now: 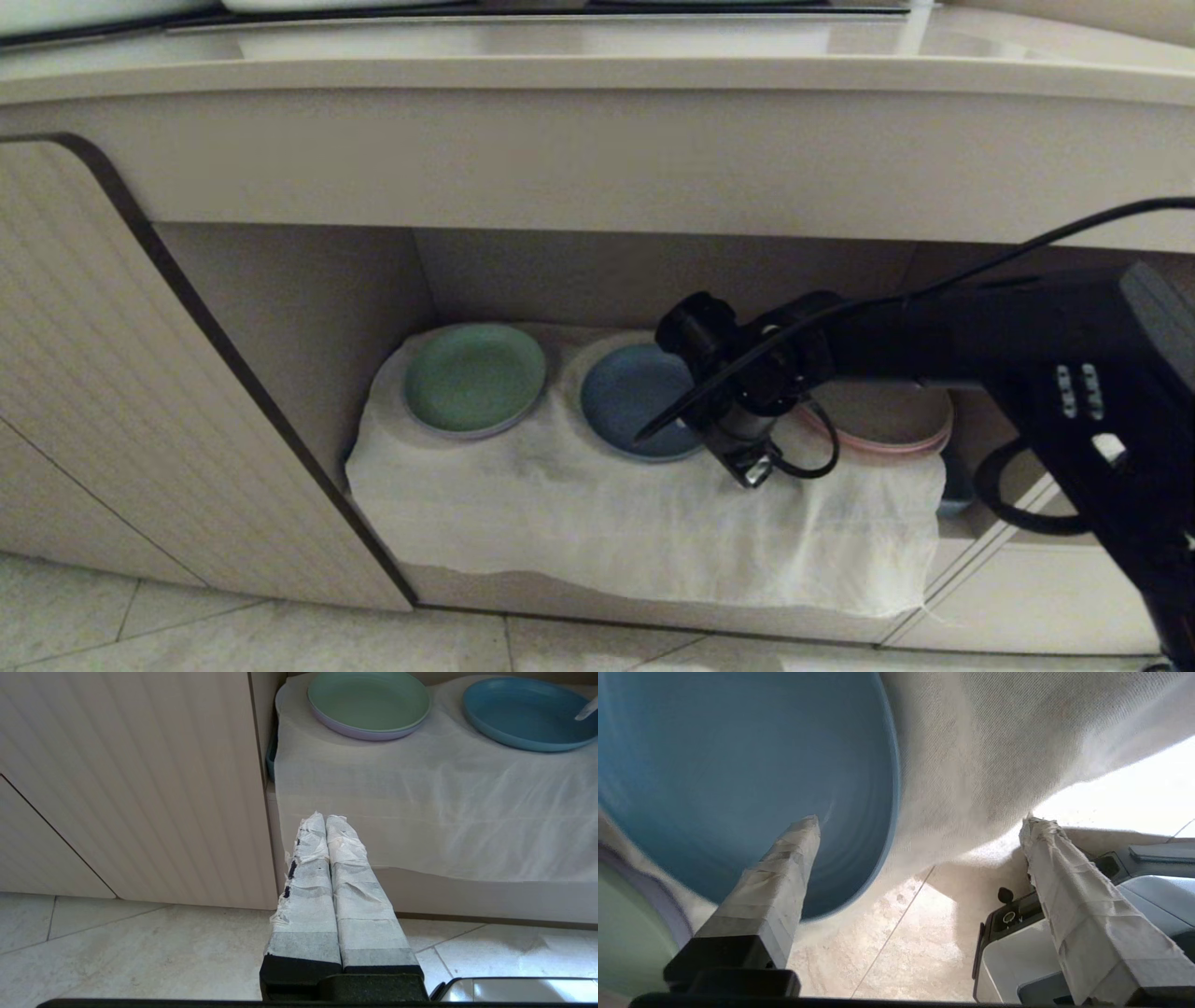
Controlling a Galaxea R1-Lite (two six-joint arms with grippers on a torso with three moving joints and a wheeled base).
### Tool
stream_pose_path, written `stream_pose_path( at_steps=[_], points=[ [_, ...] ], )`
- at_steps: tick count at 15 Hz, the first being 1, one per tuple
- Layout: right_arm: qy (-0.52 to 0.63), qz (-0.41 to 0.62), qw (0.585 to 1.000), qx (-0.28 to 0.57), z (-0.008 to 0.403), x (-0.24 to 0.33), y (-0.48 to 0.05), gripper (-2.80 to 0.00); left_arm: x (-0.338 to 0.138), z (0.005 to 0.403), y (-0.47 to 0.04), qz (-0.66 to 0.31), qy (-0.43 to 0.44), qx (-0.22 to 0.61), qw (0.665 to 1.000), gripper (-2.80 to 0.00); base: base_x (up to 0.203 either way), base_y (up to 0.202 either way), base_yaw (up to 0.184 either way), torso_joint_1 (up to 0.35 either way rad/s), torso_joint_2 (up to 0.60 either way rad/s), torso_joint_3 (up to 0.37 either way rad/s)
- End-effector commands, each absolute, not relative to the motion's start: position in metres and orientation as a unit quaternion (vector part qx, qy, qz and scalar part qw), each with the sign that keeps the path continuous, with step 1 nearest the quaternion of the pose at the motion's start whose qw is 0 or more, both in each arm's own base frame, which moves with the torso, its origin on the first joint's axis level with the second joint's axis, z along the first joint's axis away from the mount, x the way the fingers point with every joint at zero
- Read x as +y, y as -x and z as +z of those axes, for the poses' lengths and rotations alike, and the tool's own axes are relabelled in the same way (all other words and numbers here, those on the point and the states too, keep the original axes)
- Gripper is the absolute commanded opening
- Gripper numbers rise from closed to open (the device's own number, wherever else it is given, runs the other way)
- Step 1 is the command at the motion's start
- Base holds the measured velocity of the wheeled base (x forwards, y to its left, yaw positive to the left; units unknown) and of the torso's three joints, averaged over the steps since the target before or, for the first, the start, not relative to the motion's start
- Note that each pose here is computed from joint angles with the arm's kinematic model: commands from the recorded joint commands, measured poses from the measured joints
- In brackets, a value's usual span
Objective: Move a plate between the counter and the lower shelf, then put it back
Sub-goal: Put the plate in the cupboard
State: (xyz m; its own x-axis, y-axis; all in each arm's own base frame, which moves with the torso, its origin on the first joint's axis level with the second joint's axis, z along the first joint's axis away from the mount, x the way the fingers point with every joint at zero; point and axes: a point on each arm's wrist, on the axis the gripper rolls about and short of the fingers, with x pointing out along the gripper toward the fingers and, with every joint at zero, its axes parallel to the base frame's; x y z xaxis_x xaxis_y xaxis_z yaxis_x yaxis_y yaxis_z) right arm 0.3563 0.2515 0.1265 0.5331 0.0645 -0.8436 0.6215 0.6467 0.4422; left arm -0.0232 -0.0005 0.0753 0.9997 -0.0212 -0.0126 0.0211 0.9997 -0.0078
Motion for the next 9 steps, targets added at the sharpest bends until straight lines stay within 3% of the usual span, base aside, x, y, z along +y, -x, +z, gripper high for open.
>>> stream_pose_path(
  at_steps=[1, 9],
  points=[
    [-0.386, -0.175, 0.787, 0.448, 0.133, 0.25, -0.352, 0.0, 0.0, 0.075, 0.023, -0.011, 0.004, 0.006, 1.0, -2.8, 0.0, 0.0, 0.0, 0.0, 0.0, 0.0],
    [-0.358, -0.176, 0.789, 0.466, 0.141, 0.247, -0.333, 0.0, 0.0, 0.075, 0.023, -0.011, 0.004, 0.006, 1.0, -2.8, 0.0, 0.0, 0.0, 0.0, 0.0, 0.0]
  ],
)
